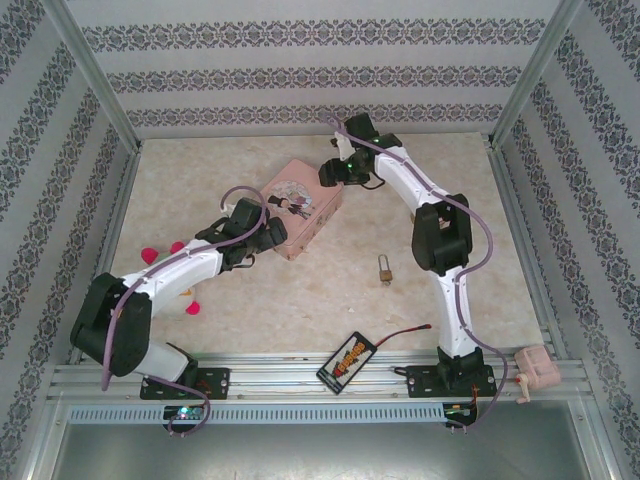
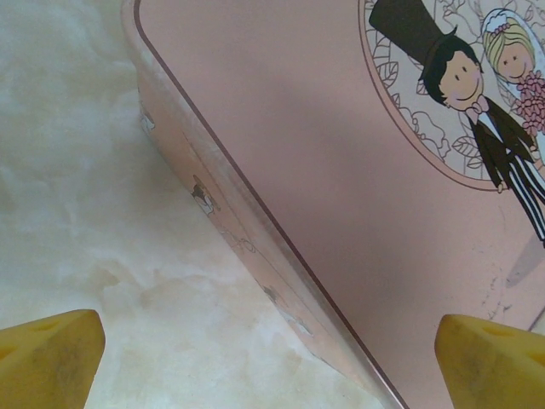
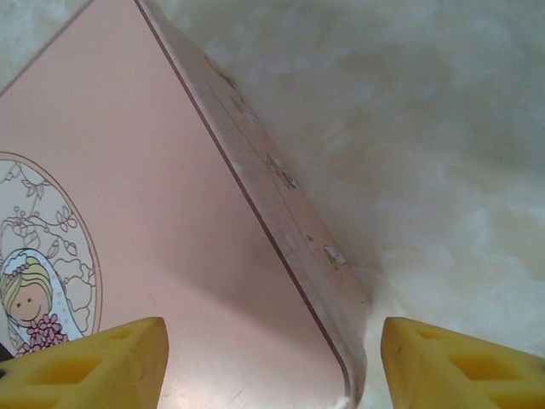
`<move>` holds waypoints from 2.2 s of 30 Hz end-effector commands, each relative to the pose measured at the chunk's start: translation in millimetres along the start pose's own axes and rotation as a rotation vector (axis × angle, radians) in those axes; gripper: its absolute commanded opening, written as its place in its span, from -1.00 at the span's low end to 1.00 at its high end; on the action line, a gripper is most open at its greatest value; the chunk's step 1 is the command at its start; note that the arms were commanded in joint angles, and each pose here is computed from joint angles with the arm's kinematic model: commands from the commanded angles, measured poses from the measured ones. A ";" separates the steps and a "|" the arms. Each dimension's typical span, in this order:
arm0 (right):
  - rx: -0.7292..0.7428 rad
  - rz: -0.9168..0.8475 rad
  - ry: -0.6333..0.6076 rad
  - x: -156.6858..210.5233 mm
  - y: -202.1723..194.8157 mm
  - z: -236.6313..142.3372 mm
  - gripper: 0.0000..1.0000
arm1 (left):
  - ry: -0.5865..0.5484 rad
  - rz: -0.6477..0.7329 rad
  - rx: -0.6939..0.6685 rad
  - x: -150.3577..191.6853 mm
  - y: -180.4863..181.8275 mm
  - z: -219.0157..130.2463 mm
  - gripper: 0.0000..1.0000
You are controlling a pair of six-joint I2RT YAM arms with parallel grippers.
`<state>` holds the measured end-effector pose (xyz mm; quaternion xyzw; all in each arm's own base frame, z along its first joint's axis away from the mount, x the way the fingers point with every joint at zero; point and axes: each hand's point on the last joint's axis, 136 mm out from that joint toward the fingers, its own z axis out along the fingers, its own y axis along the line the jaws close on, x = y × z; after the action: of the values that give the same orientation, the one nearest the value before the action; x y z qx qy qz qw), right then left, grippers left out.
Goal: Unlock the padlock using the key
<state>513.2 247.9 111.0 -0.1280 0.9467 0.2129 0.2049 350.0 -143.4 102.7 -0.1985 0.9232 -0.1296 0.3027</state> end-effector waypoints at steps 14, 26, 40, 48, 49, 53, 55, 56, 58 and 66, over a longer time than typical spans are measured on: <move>-0.113 0.009 0.057 35.9 38.7 -5.1 -0.19 | 0.000 -0.055 0.063 -18.9 -8.3 24.1 0.56; -0.028 0.076 0.123 103.0 42.5 -28.5 -0.37 | 0.016 -0.005 0.112 -25.8 -23.6 29.2 0.16; 0.083 0.150 0.144 185.6 40.0 -59.0 -0.36 | 0.070 0.023 0.205 -10.1 -35.2 19.8 0.15; 0.092 0.146 0.161 209.0 51.3 -61.2 -0.33 | 0.059 -0.013 0.173 1.8 -14.5 4.4 0.16; 0.094 0.148 0.163 210.3 51.8 -60.4 -0.31 | 0.054 -0.027 0.176 3.0 -12.4 2.1 0.16; 0.087 0.152 0.159 211.1 56.6 -58.3 -0.26 | 0.030 -0.058 0.177 5.3 -4.8 -4.5 0.16; 0.081 0.150 0.157 210.7 60.2 -57.8 -0.18 | 0.019 -0.049 0.161 4.1 -1.1 -6.0 0.18; 0.082 0.148 0.156 210.4 60.6 -57.6 -0.10 | 0.016 -0.046 0.150 3.0 0.3 -6.4 0.20; 0.088 0.143 0.156 209.1 59.6 -58.3 0.04 | 0.014 -0.039 0.142 1.6 0.9 -6.9 0.31; 0.175 0.119 0.085 190.6 42.9 -89.2 0.46 | -0.068 -0.009 0.100 -23.9 9.7 -33.9 0.74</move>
<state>295.0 230.5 93.1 -0.0680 0.9766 0.1541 0.1336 341.3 -133.7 108.6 -0.1919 0.9123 -0.1875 0.3095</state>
